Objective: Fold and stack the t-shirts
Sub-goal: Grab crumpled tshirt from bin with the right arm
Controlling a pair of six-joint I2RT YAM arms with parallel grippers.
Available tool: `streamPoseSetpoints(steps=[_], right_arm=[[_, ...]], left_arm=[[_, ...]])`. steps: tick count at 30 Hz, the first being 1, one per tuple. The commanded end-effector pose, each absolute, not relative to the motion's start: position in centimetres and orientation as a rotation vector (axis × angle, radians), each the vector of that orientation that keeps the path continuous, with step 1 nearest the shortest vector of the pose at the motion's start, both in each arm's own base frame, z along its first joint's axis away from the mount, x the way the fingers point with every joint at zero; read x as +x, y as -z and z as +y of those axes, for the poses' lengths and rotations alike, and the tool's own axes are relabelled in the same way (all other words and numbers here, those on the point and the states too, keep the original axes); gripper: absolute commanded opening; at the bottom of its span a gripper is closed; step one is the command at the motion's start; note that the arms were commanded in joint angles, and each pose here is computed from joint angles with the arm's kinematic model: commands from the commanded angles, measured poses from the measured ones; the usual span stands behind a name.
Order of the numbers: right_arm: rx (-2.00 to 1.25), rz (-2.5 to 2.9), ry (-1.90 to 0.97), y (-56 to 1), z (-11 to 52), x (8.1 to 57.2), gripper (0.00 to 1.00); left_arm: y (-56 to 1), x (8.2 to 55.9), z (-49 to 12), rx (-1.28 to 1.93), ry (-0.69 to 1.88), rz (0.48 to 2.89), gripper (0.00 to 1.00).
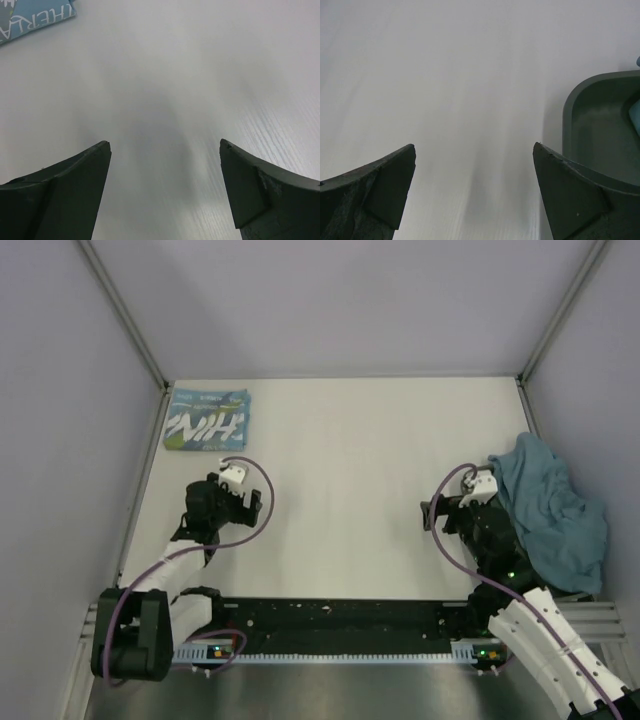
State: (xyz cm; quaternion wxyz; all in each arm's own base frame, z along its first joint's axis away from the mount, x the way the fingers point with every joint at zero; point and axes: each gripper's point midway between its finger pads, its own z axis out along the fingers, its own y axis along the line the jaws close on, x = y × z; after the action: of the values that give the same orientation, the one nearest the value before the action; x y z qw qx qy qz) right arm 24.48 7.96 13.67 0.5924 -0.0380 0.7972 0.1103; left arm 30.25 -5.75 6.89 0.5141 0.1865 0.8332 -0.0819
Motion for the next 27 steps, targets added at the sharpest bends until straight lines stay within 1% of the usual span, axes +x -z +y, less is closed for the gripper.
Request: streamPoseSetpoints(steps=[1,4,7,9,11,13,18,20,24,26,27], right_arm=[[-0.031,1.765,-0.276,-17.1,7.8,25.4,0.99],[0.001,1.723,-0.273,-21.4,7.8,26.4,0.99],[0.049,1.75,-0.236,-24.4,7.4,27.6,0.99],[0.092,1.795,-0.119,-25.7,5.9,28.8,0.99],[0.228,1.854,0.101,-25.8,2.0,29.4,0.99],[0.424,1.874,0.234,-25.4,-2.8,29.3,0.99],[0.921,1.814,0.232,-21.4,-12.4,28.3,0.99],[0.982,1.825,0.291,-19.8,-14.1,28.5,0.97],[1.006,1.893,0.406,-17.3,-16.0,29.9,0.96],[1.005,1.96,0.438,-15.0,-16.6,30.9,0.95],[1.013,1.993,0.434,-13.9,-16.9,31.3,0.93]], left_arm=[[-9.1,32.3,-5.5,0.421,0.177,1.936,0.93],[-10.0,33.3,-6.3,0.563,0.175,1.914,0.94],[-11.7,35.1,-6.6,0.604,0.21,1.995,0.91],[-13.3,35.2,-8.1,0.688,0.319,2.044,0.87],[-14.1,34.1,-10.0,0.795,0.467,2.052,0.87],[-14.0,33.0,-10.6,0.836,0.521,2.063,0.87],[-12.2,31.9,-10.5,0.871,0.465,2.058,0.88],[-11.9,31.8,-10.4,0.873,0.45,2.051,0.88],[-10.9,31.4,-10.6,0.887,0.471,2.045,0.88],[-10.5,31.3,-10.7,0.896,0.485,2.051,0.88],[-10.4,31.3,-10.7,0.896,0.487,2.056,0.88]])
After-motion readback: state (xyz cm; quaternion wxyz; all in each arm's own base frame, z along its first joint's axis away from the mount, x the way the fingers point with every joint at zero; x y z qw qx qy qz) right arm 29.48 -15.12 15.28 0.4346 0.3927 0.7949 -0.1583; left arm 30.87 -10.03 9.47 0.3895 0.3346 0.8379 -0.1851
